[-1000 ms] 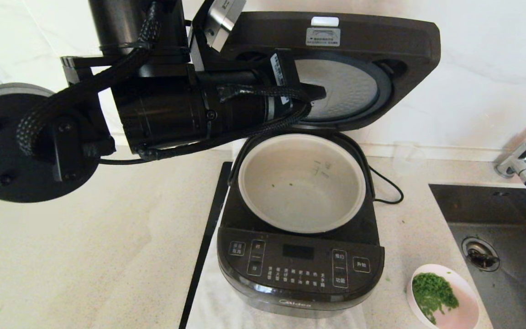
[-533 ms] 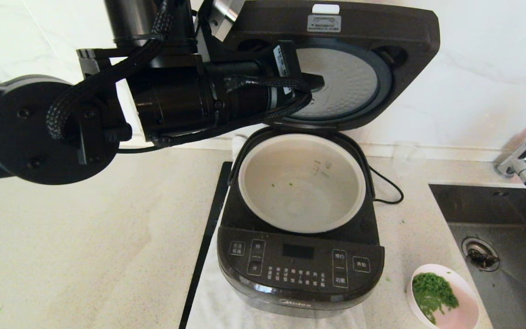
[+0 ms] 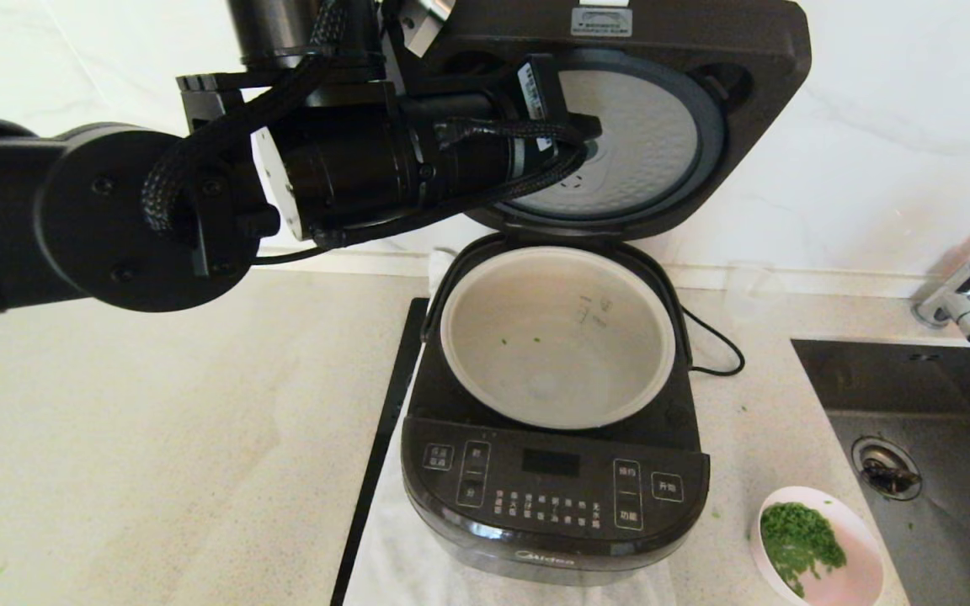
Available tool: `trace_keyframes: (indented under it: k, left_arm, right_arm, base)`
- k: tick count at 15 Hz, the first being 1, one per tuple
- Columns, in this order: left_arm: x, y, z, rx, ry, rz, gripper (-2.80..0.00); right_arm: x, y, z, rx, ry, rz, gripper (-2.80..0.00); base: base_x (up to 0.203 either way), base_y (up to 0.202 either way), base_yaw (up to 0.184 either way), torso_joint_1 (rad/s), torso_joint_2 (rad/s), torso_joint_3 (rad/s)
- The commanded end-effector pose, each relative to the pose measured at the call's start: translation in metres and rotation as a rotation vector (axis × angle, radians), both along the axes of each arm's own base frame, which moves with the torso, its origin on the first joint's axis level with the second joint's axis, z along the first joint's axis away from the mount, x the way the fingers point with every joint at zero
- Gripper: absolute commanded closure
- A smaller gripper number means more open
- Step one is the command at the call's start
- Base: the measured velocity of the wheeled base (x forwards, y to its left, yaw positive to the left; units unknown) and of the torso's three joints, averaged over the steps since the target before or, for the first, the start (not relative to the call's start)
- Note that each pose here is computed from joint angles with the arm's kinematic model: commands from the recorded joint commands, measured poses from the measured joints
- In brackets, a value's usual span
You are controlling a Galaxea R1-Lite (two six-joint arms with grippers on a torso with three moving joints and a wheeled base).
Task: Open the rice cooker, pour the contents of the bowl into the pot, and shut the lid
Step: Open the rice cooker
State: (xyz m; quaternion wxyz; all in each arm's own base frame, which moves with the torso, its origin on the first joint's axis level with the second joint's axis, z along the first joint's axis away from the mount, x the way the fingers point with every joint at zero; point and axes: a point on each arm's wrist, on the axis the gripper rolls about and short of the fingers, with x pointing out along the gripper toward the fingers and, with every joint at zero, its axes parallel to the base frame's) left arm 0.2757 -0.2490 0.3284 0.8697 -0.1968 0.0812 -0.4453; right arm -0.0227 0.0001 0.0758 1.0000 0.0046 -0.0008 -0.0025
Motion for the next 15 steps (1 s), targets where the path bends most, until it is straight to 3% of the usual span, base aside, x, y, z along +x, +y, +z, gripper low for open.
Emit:
trace_keyframes:
  k: [1, 8, 12, 15]
  left_arm:
    - [0.005, -0.004, -0.005, 0.008, 0.004, 0.000, 0.00]
    - [0.013, -0.009, -0.013, 0.048, -0.026, 0.067, 0.00]
    - [0.014, -0.010, -0.015, 0.016, -0.098, 0.088, 0.00]
    - [0.008, -0.004, -0.024, 0.048, -0.065, 0.082, 0.00]
  right_arm:
    - [0.000, 0.000, 0.000, 0.000, 0.000, 0.000, 0.00]
    - [0.000, 0.000, 0.000, 0.000, 0.000, 0.000, 0.00]
    - [0.000, 0.000, 0.000, 0.000, 0.000, 0.000, 0.00]
    - [0.000, 0.000, 0.000, 0.000, 0.000, 0.000, 0.00]
  base:
    - [0.000, 0.000, 0.000, 0.000, 0.00, 0.000]
    - [0.000, 0.000, 0.000, 0.000, 0.00, 0.000]
    - [0.000, 0.000, 0.000, 0.000, 0.00, 0.000]
    - [0.000, 0.000, 0.000, 0.000, 0.00, 0.000]
